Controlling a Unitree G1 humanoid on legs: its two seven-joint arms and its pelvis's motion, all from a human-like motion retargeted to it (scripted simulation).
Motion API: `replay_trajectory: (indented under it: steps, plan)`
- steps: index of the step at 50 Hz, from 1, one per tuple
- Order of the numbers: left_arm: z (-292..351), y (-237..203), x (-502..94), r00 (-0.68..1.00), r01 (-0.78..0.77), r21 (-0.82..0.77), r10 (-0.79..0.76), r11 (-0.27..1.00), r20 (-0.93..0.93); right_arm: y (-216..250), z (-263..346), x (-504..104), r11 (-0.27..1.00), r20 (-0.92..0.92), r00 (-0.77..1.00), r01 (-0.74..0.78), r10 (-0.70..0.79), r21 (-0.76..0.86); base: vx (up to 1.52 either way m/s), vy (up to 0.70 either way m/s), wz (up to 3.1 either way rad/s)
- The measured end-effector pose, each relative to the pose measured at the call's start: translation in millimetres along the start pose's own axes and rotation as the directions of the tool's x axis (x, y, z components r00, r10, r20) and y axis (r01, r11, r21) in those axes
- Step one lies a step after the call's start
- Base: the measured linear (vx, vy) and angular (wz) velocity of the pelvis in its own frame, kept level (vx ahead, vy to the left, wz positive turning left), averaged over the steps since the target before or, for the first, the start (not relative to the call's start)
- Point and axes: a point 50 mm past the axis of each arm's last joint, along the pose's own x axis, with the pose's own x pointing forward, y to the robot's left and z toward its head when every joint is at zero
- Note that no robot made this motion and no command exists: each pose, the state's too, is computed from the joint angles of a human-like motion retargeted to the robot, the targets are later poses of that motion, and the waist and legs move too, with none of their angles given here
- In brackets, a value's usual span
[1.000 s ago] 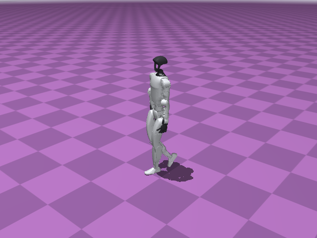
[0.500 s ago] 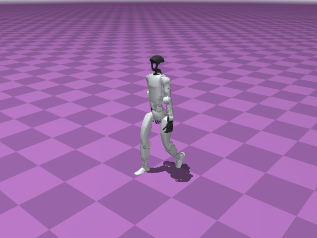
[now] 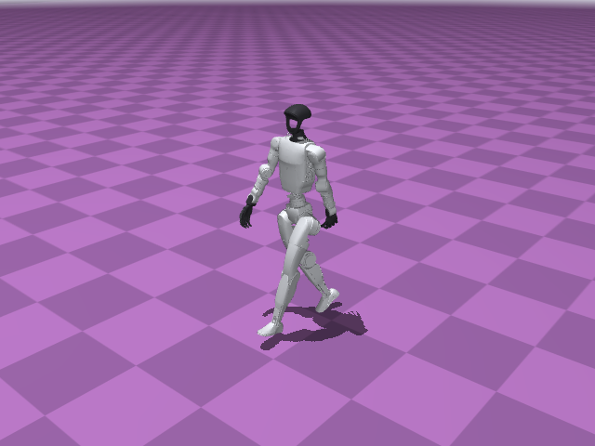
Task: Walk run
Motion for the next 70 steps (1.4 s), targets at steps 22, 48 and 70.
replay_trajectory:
  steps: [22,48,70]
  plan:
    - [275.7,151.9,-229.9,0.324,-0.485,-0.132,0.319,0.864,0.891,136.5,-221.5,-108.1,0.877,-0.666,0.587,-0.418,0.460,0.237,0.93,-0.30,0.65]
    - [-13.8,-14.9,1.3,0.984,0.154,0.068,-0.146,0.986,-0.106,-0.6,19.8,1.0,1.000,0.107,0.994,0.022,-0.019,-0.022,0.90,-0.60,-0.76]
    - [100.5,111.3,-62.9,0.942,-0.277,-0.045,0.281,0.960,0.183,83.8,-150.7,-48.5,0.955,-0.570,0.793,-0.293,0.217,-0.044,1.09,-0.25,-0.64]
